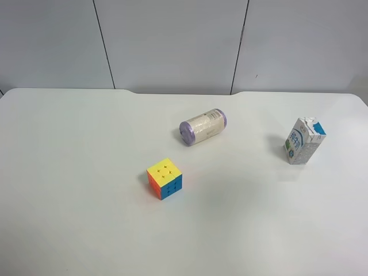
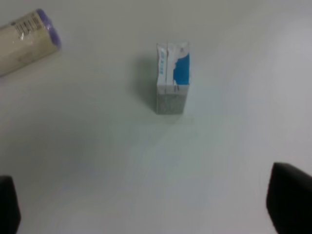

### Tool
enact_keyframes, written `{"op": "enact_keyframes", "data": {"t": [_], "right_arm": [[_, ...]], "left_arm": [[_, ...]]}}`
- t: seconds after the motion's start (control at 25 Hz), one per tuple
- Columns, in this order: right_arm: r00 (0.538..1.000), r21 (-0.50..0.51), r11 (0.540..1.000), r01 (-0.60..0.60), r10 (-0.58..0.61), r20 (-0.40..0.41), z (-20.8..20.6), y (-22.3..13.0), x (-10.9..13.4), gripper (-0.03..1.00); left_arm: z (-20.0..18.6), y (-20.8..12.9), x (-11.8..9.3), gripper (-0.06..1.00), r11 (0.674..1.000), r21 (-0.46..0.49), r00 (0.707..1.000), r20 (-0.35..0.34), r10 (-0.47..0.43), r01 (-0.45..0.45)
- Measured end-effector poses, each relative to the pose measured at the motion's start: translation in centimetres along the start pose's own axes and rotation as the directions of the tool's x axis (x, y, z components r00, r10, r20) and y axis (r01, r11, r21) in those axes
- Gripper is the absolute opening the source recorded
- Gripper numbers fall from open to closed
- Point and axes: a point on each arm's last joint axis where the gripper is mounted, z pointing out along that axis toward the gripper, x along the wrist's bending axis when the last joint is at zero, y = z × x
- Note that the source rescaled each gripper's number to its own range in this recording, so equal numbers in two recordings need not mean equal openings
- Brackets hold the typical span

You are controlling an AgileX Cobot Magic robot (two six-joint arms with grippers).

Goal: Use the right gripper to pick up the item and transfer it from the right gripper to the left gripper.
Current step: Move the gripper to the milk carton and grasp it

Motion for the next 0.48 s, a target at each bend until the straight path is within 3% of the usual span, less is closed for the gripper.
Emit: {"op": "enact_keyframes", "data": {"t": [0.2, 0.48], "right_arm": [[1.000, 0.141, 0.990, -0.004, 0.002, 0.014, 4.3, 4.6, 0.4, 1.00], [0.999, 0.352, 0.936, -0.009, -0.003, 0.034, 11.3, 9.0, 0.7, 1.00]], "left_arm": [[0.0, 0.0, 0.0, 1.00, 1.000, 0.000, 1.000, 0.000, 0.000, 0.000], [0.0, 0.0, 0.0, 1.00, 1.000, 0.000, 1.000, 0.000, 0.000, 0.000]]}}
